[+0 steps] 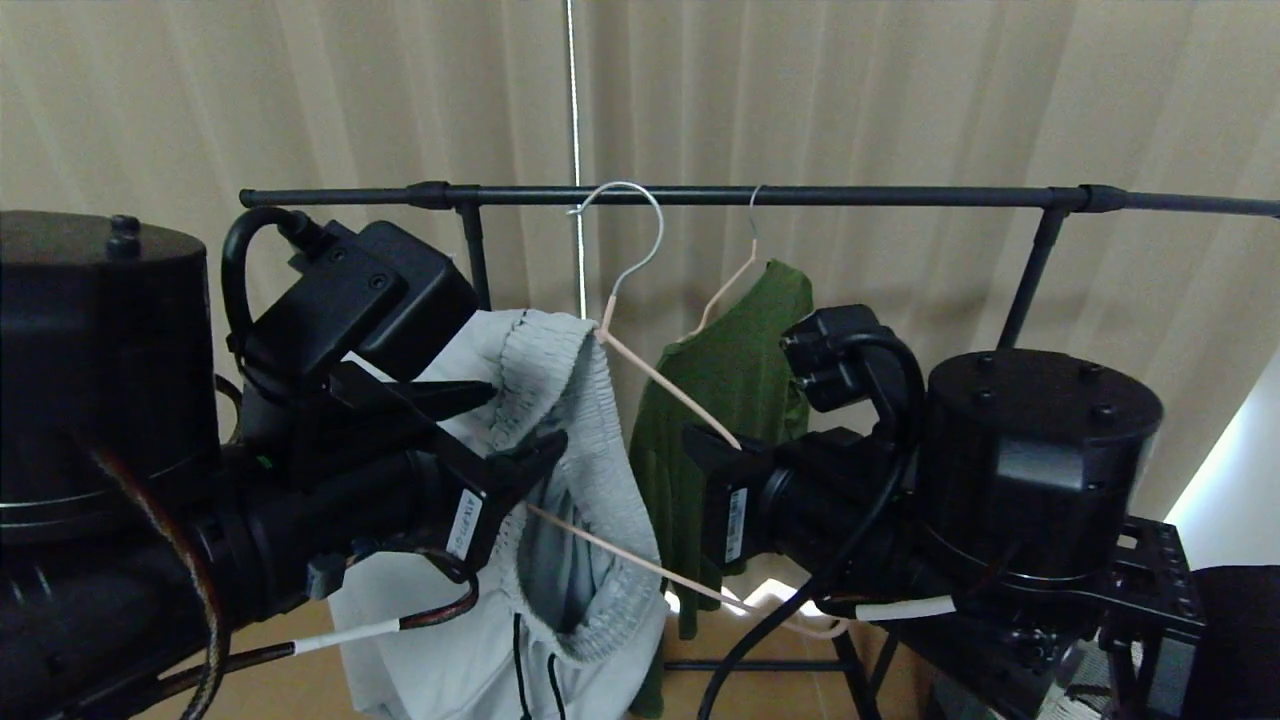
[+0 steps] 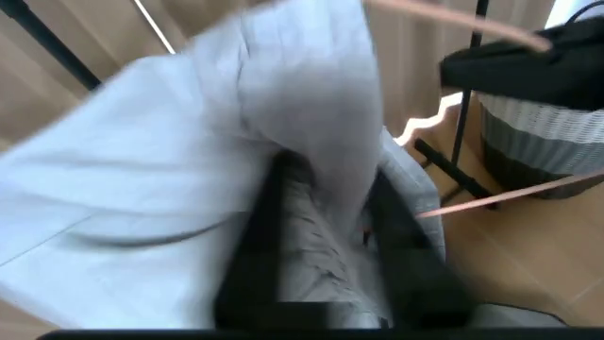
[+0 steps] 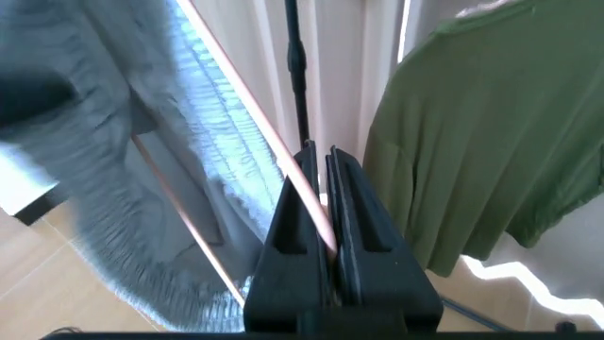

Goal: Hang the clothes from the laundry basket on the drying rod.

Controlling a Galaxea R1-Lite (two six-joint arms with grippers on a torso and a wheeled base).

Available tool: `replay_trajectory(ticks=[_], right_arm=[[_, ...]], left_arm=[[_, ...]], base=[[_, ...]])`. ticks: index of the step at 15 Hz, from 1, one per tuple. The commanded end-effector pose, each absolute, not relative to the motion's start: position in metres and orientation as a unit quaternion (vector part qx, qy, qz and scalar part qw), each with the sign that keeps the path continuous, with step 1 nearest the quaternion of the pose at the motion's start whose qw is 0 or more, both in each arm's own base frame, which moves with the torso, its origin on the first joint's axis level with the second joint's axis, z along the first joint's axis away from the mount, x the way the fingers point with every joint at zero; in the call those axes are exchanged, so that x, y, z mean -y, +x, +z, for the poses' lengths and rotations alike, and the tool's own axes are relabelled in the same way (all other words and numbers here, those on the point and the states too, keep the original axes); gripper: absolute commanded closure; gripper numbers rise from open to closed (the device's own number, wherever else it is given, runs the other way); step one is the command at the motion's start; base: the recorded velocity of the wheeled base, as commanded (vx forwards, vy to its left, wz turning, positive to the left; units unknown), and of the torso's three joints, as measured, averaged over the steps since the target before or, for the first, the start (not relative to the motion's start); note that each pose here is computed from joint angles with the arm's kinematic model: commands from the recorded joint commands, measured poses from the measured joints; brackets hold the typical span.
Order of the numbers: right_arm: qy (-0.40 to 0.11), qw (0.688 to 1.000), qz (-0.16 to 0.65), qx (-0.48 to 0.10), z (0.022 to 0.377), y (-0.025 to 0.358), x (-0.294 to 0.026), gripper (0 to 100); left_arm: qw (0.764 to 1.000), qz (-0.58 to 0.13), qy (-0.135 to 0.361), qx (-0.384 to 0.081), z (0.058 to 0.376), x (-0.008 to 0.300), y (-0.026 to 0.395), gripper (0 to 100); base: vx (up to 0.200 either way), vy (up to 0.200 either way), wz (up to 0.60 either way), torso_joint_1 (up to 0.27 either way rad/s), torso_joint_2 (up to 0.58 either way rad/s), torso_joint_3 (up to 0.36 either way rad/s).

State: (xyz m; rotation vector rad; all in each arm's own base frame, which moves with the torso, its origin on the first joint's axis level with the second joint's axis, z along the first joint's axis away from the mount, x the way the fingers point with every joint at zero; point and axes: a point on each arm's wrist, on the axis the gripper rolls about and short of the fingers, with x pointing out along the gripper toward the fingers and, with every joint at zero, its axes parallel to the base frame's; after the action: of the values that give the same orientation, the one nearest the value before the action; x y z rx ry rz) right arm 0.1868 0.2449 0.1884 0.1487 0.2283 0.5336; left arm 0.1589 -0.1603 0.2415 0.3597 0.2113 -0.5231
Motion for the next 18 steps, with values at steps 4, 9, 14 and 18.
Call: replay_trajectory(ticks=[4,9,14,18], right_arm=[[0.076,0.965,0.238,-0.077,0.210,0.201,-0.213,100],[0.049,0.961,0.255,-0.090,0.202,0.210,-0.152,100],[0.002,0.958,0.273,-0.089,0.199,0.206,-0.141,100],[-0.007,0.951,0.292,-0.099,0.191,0.197,-0.147,100]], left_arm=[[0.934,-0.264,0.224,-0.087,0.234,0.138,0.138,0],[0.936,-0.236,0.253,-0.062,0.234,0.107,0.122,0],[0.918,-0.275,0.284,-0.007,0.246,0.095,0.135,0],[0.893,-0.322,0.315,0.004,0.248,0.109,0.150,0]], base=[[0.000,0.000,0.00,0.000,0.00,0.000],[0.000,0.000,0.00,0.000,0.00,0.000],[0.000,0.000,0.00,0.000,0.00,0.000],[0.000,0.000,0.00,0.000,0.00,0.000]])
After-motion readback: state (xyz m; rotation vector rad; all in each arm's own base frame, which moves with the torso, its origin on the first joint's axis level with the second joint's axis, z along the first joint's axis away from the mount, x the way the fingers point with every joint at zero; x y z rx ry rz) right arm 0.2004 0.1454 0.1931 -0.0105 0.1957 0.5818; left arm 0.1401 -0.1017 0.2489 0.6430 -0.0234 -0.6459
